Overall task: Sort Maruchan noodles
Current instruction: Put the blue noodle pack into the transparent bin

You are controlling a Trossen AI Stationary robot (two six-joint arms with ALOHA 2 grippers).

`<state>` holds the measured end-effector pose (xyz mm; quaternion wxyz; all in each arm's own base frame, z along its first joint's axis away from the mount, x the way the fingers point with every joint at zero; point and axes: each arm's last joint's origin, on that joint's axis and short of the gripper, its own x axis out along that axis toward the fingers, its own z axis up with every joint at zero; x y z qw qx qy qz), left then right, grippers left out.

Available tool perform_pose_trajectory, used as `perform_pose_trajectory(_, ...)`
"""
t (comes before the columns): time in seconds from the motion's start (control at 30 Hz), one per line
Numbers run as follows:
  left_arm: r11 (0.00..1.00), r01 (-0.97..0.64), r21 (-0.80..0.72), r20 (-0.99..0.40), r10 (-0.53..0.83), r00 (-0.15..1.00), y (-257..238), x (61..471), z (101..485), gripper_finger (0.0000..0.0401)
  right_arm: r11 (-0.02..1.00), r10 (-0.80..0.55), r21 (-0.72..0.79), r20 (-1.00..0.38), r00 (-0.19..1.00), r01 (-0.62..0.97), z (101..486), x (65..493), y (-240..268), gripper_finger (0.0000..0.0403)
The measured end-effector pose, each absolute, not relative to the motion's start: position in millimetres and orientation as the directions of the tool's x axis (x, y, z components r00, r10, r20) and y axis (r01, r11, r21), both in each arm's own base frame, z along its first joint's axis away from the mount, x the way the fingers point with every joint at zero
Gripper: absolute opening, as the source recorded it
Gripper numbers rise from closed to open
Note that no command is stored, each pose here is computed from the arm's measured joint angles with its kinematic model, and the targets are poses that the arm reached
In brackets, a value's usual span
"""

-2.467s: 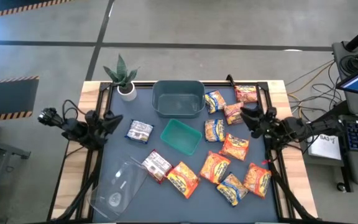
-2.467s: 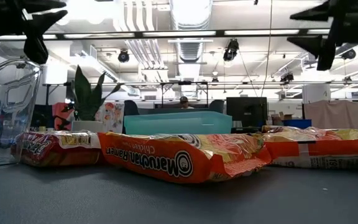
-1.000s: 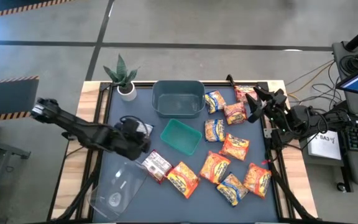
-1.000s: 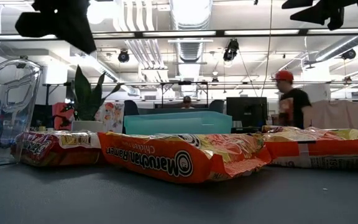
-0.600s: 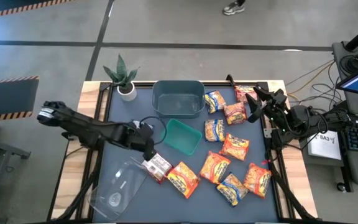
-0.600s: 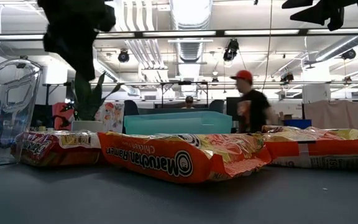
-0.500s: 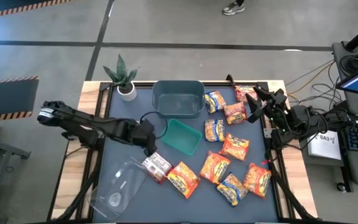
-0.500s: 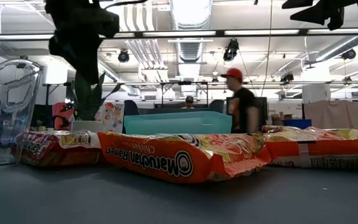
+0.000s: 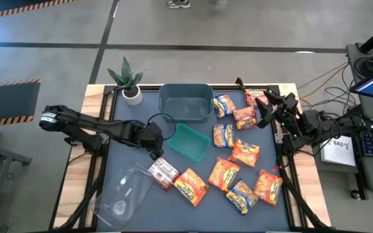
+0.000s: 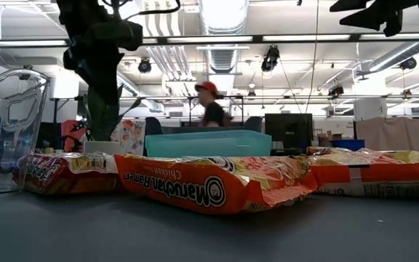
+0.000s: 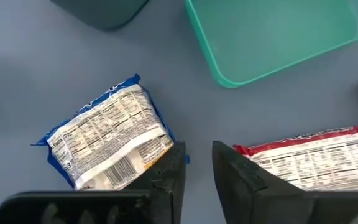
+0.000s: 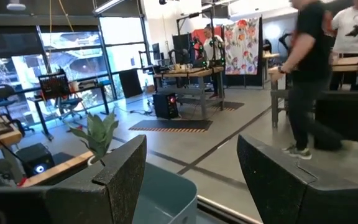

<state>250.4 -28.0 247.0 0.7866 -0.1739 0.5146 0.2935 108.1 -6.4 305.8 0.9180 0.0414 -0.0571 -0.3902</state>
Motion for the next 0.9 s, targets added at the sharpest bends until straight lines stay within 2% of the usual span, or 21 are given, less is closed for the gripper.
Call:
perform_pose_trajectory(0.2,0.768,-0.636,0.074,-0.906,0.318,0.279,-23.5,248.4,240.3,0.0127,0.694,-0.719,0.113,0.06,0.692,0.711,303.7,108.4,-6.3,0.024)
perform_pose_trajectory(0.33,0.869,-0.48,0.122,-0.89,0.309,0.334,-30.5,249.9,221.9,0.0149,0.694,-0.719,0.112,0.059,0.692,0.712,303.5,108.4,-6.3,0.024)
perform_pose_trajectory(0.43,0.891,-0.435,0.13,-0.893,0.296,0.339,-31.4,246.6,206.9,0.0152,0.694,-0.719,0.111,0.058,0.692,0.712,303.5,108.5,-6.3,0.024)
perform_pose_trajectory(0.6,0.84,-0.502,0.203,-0.858,0.4,0.322,-23.8,241.4,193.7,0.0146,0.694,-0.719,0.11,0.059,0.692,0.712,303.5,108.4,-6.3,0.024)
perform_pose_trajectory(0.9,0.794,-0.594,0.132,-0.839,0.409,0.359,-16.7,241.5,180.5,0.013,0.694,-0.72,0.099,0.059,0.692,0.713,303.5,108.4,-6.3,0.024)
